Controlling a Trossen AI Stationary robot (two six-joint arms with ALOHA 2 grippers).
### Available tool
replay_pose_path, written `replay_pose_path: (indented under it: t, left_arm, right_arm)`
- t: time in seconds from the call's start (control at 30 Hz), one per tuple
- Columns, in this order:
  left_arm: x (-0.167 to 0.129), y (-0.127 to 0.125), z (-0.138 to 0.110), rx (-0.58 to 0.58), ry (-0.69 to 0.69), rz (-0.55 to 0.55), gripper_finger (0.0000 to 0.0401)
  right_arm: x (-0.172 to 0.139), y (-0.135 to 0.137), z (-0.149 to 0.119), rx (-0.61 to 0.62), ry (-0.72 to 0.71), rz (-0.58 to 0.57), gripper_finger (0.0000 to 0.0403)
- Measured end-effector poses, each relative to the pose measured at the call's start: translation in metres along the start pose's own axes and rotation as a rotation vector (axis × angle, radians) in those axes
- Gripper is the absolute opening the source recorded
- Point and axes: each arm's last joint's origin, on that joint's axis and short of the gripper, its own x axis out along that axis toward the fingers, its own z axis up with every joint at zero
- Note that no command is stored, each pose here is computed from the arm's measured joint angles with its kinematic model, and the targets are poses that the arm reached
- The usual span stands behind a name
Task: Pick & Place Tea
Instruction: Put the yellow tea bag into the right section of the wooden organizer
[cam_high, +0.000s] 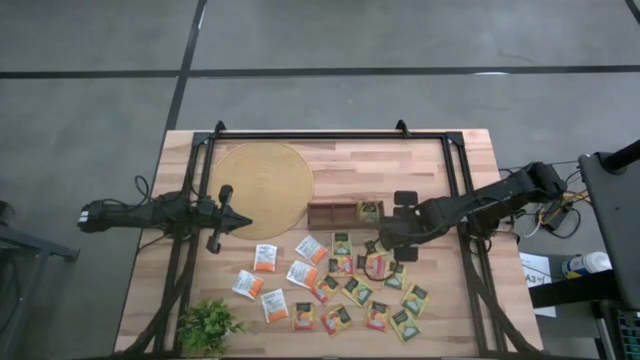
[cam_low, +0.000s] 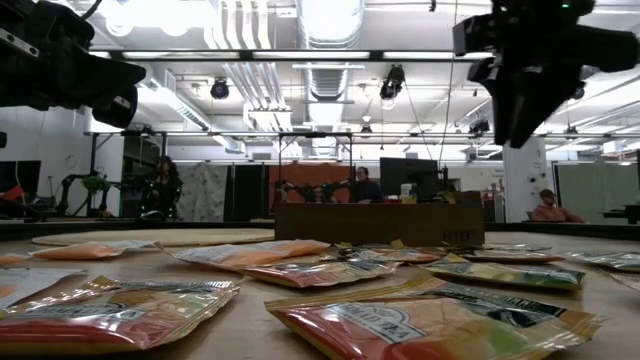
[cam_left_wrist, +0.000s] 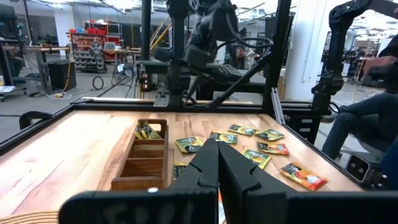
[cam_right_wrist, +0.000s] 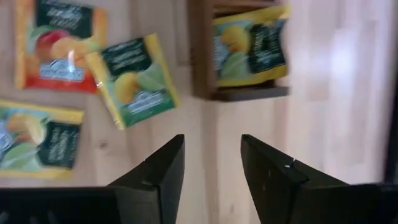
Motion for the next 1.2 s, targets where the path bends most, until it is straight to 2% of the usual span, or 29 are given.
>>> replay_pose_path:
  t: [0.1, 0.27, 0.53, 0.73, 1.2]
  left_arm:
    - [0.0, 0.0, 0.0, 0.0, 0.0, 0.0, 0.0]
    - [0.0, 0.0, 0.0, 0.0, 0.0, 0.0, 0.0]
    - [0.0, 0.0, 0.0, 0.0, 0.0, 0.0, 0.0]
    - [0.0, 0.0, 0.0, 0.0, 0.0, 0.0, 0.0]
    - [0.0, 0.0, 0.0, 0.0, 0.0, 0.0, 0.0]
  right_arm:
    - [0.003, 0.008, -0.005, -0.02, 0.01, 0.044, 0.0155]
    - [0.01, 0.023, -0.012, -0.021, 0.007, 0.215, 0.0153]
    - [0.017, 0.045, -0.018, 0.022, 0.008, 0.344, 0.0153]
    - [0.021, 0.056, -0.015, 0.041, 0.039, 0.4, 0.0153]
    - [0.05, 0.069, -0.012, 0.086, 0.102, 0.377, 0.0153]
